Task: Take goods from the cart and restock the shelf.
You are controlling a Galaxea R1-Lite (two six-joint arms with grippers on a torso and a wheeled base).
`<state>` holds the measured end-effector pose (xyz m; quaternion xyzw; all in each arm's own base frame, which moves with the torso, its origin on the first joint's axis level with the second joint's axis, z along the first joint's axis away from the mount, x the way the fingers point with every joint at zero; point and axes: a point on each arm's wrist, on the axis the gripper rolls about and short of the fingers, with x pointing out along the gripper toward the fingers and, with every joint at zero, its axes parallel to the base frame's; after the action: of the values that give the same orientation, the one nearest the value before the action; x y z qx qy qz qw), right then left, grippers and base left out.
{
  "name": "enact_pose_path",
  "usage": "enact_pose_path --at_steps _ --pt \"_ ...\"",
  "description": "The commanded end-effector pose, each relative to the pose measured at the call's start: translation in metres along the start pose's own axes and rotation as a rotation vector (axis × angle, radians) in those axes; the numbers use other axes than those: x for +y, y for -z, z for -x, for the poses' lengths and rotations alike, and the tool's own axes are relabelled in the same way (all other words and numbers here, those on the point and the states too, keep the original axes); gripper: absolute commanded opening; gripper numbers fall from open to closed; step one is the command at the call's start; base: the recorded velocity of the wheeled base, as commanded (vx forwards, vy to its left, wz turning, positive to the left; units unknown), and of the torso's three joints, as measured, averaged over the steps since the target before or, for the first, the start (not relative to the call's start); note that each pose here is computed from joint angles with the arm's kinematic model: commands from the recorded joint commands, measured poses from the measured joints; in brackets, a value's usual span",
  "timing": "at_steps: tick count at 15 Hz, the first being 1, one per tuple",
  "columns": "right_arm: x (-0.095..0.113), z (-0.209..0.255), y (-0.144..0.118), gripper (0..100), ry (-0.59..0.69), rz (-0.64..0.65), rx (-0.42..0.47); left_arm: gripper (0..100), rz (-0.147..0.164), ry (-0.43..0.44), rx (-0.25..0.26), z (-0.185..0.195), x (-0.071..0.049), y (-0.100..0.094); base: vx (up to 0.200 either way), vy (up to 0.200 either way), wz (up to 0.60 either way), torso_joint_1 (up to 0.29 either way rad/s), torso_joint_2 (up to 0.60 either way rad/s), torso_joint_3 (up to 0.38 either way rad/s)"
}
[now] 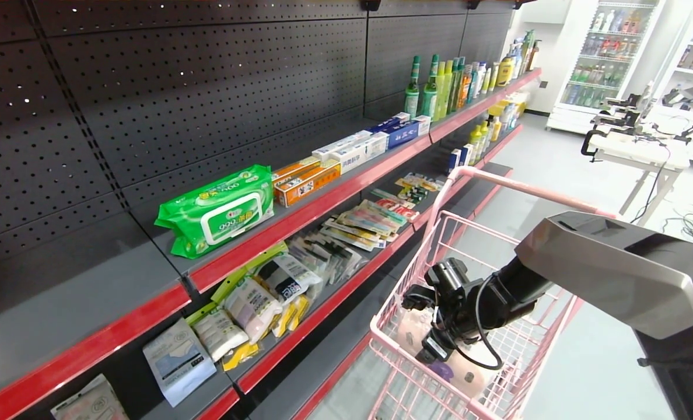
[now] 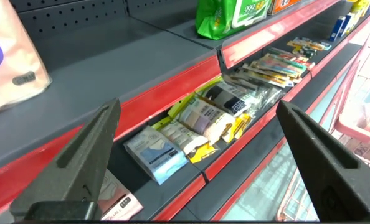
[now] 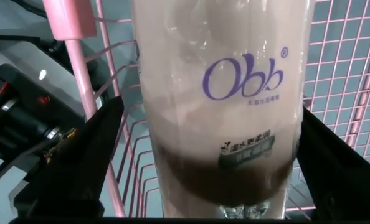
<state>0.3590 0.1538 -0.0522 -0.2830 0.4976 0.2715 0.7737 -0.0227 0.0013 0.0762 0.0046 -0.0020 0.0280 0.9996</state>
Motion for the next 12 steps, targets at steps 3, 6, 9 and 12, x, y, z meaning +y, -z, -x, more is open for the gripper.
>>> enact_pose_path --at_steps 3,6,9,12 --pt "0.001 -0.002 0.001 100 -0.003 0.003 0.007 100 0.0 -0.001 -0.002 0.0 0.0 0.0 0.0 0.0 0.0 -0.134 0.31 0.18" --pt "-0.001 -0.001 -0.001 100 0.006 -0.003 0.001 100 0.0 -0.001 0.0 0.0 0.0 0.0 0.0 0.0 0.0 -0.08 0.2 0.115" --pt "-0.004 0.003 -0.007 100 0.023 0.007 -0.004 100 0.0 -0.001 0.0 0.0 0.0 0.0 0.0 0.0 0.0 0.0 0.0 0.0" --pt "-0.006 0.013 -0.011 100 -0.017 0.036 0.084 100 0.0 -0.001 0.0 0.0 0.0 0.0 0.0 0.0 0.0 0.0 0.0 0.0"
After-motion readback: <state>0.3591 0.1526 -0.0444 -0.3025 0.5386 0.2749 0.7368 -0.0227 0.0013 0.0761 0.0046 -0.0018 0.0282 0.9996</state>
